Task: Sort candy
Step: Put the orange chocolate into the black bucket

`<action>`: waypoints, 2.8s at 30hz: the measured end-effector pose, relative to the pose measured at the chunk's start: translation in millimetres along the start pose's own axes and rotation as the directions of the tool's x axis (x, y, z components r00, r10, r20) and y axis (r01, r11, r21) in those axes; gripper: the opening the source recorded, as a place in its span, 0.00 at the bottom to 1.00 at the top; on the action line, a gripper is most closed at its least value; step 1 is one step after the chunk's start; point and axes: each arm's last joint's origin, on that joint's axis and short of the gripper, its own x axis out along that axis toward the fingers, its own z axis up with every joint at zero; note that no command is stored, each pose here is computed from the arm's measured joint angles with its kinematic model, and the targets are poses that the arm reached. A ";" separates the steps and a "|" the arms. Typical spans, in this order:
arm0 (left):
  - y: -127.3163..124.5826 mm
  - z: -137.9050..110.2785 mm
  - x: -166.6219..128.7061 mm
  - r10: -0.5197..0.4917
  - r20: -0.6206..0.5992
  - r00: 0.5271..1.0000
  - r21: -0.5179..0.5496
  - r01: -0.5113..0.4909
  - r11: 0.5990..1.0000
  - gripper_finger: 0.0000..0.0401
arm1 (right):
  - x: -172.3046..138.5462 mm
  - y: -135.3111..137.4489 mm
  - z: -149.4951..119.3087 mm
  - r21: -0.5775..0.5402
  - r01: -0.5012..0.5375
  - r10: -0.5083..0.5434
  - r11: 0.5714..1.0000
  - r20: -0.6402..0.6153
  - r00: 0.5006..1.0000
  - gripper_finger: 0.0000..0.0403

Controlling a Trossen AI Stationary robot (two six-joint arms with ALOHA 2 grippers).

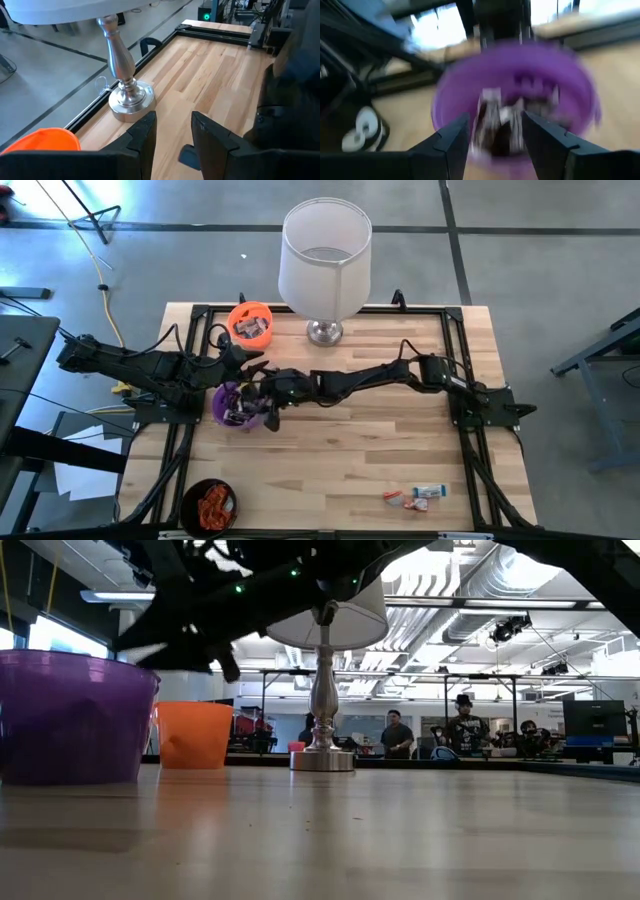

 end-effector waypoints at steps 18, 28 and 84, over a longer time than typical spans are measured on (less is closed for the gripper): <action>0.2 -2.1 0.0 -0.004 -0.018 1.000 0.012 0.004 1.000 0.27 | -42.4 20.3 19.8 -0.044 0.003 -0.012 0.999 -0.201 0.980 0.44; 0.2 -2.3 0.1 -0.003 -0.019 1.000 -0.004 0.003 1.000 0.27 | -42.8 21.0 18.7 -0.068 0.002 -0.017 0.998 -0.211 0.977 0.44; -1.7 -4.6 -0.2 -0.075 -0.054 0.996 -0.158 0.066 0.985 0.27 | -220.5 243.0 -178.6 -0.222 0.074 -0.232 0.972 -0.868 0.438 0.44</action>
